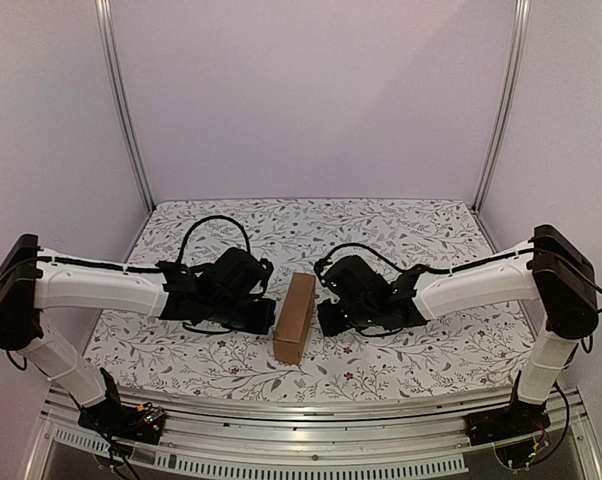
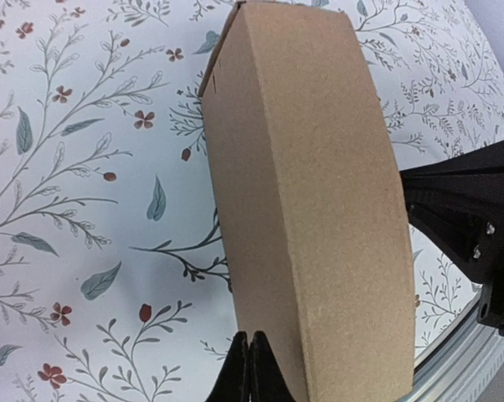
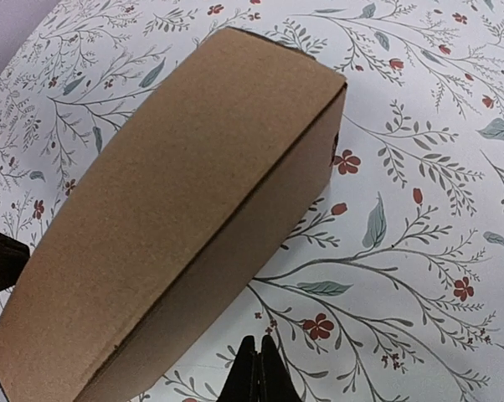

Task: Fold the paper box

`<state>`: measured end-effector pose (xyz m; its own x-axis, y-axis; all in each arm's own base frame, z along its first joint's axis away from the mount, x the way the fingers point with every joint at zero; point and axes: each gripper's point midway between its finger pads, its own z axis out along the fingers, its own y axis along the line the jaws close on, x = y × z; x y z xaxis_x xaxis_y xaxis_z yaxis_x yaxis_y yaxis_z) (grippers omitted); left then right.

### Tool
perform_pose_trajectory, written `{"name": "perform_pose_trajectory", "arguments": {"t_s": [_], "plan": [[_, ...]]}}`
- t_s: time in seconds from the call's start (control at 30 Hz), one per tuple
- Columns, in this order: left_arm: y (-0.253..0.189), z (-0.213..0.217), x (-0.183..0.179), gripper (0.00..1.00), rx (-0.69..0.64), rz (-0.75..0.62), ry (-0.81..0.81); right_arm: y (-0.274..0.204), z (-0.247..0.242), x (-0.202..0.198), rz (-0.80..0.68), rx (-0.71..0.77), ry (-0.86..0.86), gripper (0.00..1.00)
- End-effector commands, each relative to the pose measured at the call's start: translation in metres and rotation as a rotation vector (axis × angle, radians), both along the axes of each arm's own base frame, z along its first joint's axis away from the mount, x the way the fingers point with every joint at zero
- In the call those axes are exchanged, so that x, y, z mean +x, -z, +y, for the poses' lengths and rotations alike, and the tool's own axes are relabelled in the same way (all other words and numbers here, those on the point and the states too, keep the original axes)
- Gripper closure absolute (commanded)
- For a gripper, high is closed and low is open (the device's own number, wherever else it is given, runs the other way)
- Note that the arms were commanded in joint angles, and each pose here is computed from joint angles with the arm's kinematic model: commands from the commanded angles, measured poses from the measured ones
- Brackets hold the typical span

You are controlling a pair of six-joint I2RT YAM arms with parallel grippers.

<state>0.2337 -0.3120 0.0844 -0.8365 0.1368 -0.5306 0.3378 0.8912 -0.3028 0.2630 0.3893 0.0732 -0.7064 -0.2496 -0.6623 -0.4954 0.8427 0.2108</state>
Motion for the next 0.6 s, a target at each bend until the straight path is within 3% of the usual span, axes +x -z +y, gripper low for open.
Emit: {"name": "perform_pose_trajectory", "arguments": {"t_s": [0.0,0.27,0.57], "plan": [[-0.015,0.004,0.017,1.00,0.003,-0.036,-0.034,-0.002,0.000,-0.003,0.028,0.065,0.008,0.98],[-0.013,-0.002,0.027,1.00,0.000,-0.038,-0.031,0.033,0.006,0.000,0.151,0.236,0.090,1.00],[-0.002,-0.006,0.029,1.00,-0.001,-0.023,-0.023,0.058,0.012,0.004,0.228,0.302,0.140,1.00]]}}
